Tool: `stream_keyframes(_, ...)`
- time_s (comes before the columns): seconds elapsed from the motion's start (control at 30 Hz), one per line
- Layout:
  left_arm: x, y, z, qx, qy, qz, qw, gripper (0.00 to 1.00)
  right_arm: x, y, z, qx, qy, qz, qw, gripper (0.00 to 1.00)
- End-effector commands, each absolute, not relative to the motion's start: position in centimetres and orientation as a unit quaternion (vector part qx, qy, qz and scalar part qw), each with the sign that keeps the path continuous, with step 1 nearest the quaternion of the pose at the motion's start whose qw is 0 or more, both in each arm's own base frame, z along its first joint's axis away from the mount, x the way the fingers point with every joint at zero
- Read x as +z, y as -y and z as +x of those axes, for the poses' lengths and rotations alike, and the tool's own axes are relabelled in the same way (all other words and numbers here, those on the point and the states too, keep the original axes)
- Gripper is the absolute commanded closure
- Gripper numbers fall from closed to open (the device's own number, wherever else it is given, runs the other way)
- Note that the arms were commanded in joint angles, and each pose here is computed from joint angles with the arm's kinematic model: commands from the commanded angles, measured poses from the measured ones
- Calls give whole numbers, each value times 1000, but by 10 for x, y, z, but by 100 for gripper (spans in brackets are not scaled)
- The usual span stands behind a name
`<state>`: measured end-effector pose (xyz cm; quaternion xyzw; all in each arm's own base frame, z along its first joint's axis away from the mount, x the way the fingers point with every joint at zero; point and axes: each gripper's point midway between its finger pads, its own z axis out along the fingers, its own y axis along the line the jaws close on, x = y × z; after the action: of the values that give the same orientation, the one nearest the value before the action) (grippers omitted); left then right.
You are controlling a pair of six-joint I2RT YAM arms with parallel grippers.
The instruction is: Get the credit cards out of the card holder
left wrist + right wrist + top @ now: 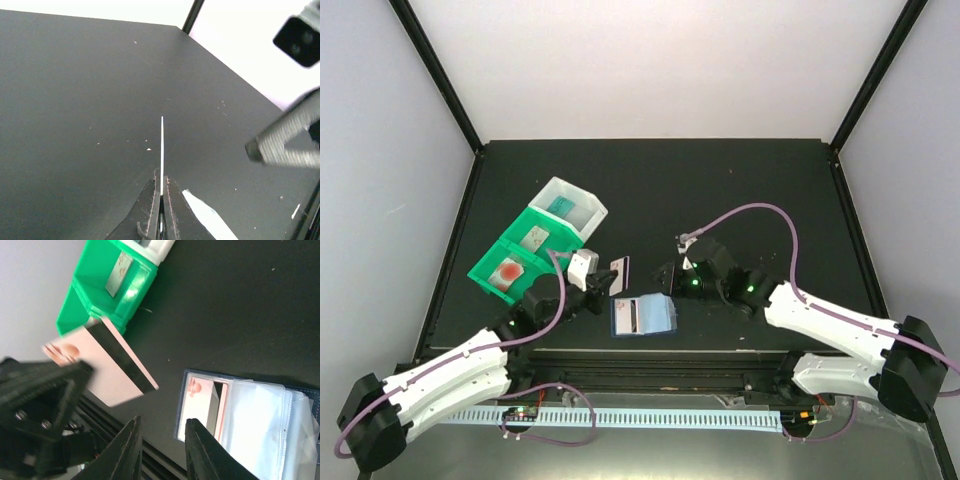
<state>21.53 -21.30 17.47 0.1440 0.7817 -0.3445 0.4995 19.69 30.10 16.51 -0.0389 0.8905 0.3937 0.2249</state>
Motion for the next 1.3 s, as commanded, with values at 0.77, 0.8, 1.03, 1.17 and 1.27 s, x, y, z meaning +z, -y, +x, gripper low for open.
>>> stream_keyframes(0.77, 195, 270, 176, -223, -681, 340, 610, 98, 205, -304, 192, 434, -882, 143, 117, 60)
stream_keyframes(0.8, 195, 271, 176, -220, -680, 341, 611, 99, 206, -305, 192, 438, -880, 143, 117, 60)
stream_keyframes(1.03, 193, 278, 170, -205, -672, 361, 613, 98, 196, -308, 191, 437, -881, 148, 104, 61)
stream_keyframes(1.17, 191, 278, 167, -191, -664, 369, 622, 98, 180, -306, 188, 427, -885, 159, 90, 63)
stream_keyframes(1.27, 191, 277, 168, -180, -664, 368, 625, 98, 174, -308, 186, 426, -887, 158, 82, 64)
